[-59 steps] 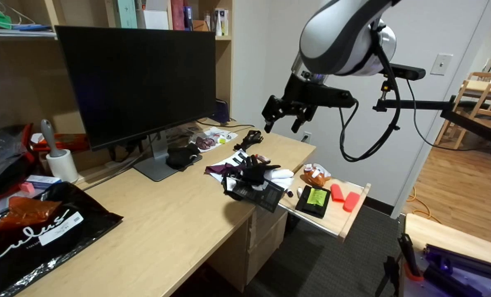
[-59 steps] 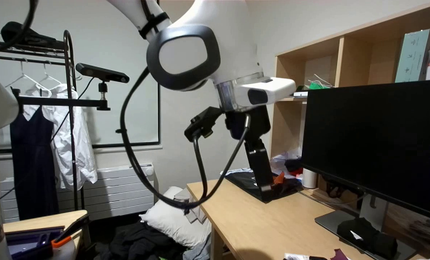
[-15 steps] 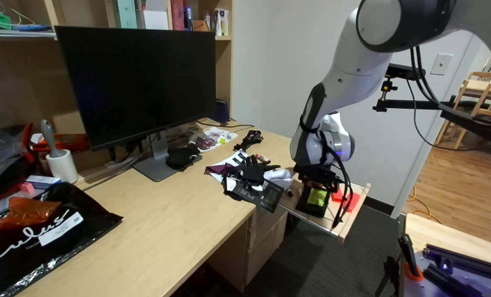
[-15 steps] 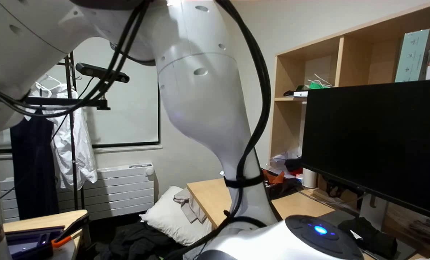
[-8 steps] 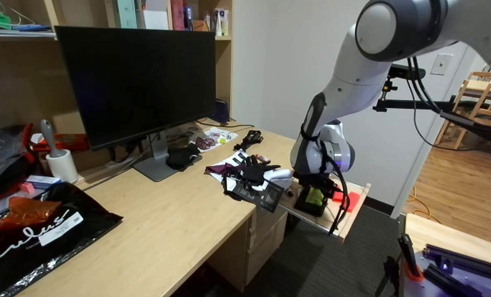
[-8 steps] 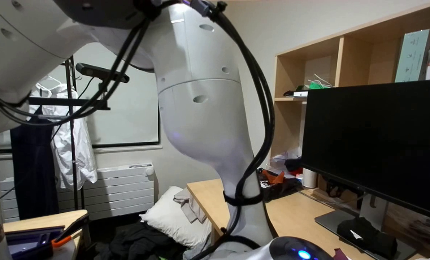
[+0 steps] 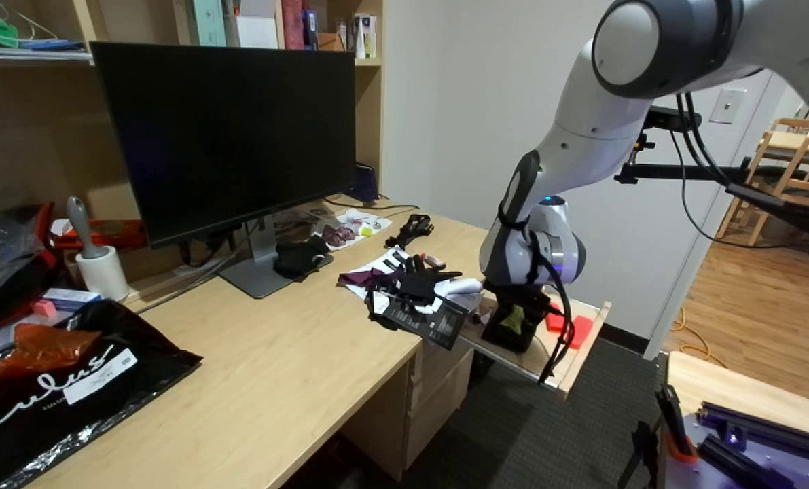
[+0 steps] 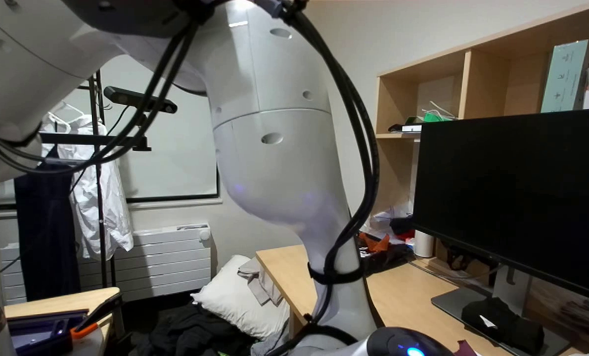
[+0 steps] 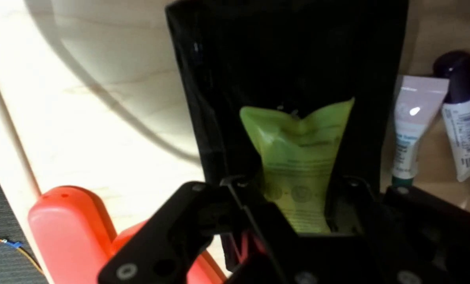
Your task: Move the green packet and black bag from the sliding tray to the left side of the table
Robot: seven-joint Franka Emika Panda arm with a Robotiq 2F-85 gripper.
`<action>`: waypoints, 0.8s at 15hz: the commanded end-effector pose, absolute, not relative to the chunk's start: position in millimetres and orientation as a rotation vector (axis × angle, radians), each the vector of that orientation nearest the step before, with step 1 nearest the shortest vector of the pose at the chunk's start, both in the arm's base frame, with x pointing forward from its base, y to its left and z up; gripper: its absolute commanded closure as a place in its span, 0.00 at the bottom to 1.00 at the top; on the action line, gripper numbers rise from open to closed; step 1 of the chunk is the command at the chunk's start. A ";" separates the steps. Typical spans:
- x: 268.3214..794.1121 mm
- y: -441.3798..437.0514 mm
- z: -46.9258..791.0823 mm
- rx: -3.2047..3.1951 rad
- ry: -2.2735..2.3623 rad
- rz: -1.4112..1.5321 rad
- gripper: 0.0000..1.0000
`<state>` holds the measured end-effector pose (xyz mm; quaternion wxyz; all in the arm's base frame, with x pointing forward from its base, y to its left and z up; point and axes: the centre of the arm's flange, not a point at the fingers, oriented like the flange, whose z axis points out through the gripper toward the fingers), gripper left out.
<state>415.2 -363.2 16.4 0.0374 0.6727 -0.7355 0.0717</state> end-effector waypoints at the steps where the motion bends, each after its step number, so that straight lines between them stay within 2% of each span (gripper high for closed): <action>1: 405.3 -360.1 23.9 2.112 -2.252 0.213 0.88; 12: 370.7 -356.1 135.6 2.290 -2.196 0.189 0.87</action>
